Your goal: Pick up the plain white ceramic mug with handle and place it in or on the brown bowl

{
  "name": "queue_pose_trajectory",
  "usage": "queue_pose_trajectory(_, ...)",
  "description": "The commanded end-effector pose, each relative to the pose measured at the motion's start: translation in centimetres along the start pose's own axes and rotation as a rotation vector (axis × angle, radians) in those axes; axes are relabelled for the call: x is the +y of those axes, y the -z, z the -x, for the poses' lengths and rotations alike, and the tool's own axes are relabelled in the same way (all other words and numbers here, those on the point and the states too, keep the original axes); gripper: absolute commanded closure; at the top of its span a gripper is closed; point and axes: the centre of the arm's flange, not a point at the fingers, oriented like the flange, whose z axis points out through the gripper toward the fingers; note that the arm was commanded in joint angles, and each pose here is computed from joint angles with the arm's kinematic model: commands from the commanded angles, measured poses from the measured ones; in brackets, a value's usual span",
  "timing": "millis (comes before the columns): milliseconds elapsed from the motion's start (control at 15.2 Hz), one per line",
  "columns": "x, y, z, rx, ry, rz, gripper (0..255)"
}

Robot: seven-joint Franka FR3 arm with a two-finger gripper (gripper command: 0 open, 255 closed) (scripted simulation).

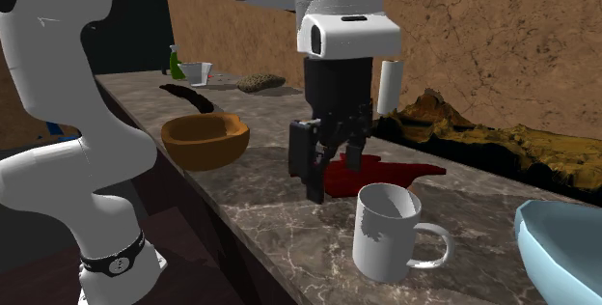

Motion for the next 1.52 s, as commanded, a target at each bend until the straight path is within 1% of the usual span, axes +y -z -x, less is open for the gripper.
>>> queue_pose_trajectory(0,-2.1,-0.3,-1.7,0.004,-0.001,0.008,0)
queue_pose_trajectory(330,-7.3,-0.9,-5.8,0.014,0.0,0.03,0)
queue_pose_trajectory(858,-7.1,-4.9,-5.9,0.014,0.0,0.03,0)
queue_pose_trajectory(1386,-7.1,-4.9,-5.9,0.014,0.0,0.03,0)
queue_pose_trajectory(1452,-7.2,-4.9,-5.9,0.014,0.0,0.03,255)
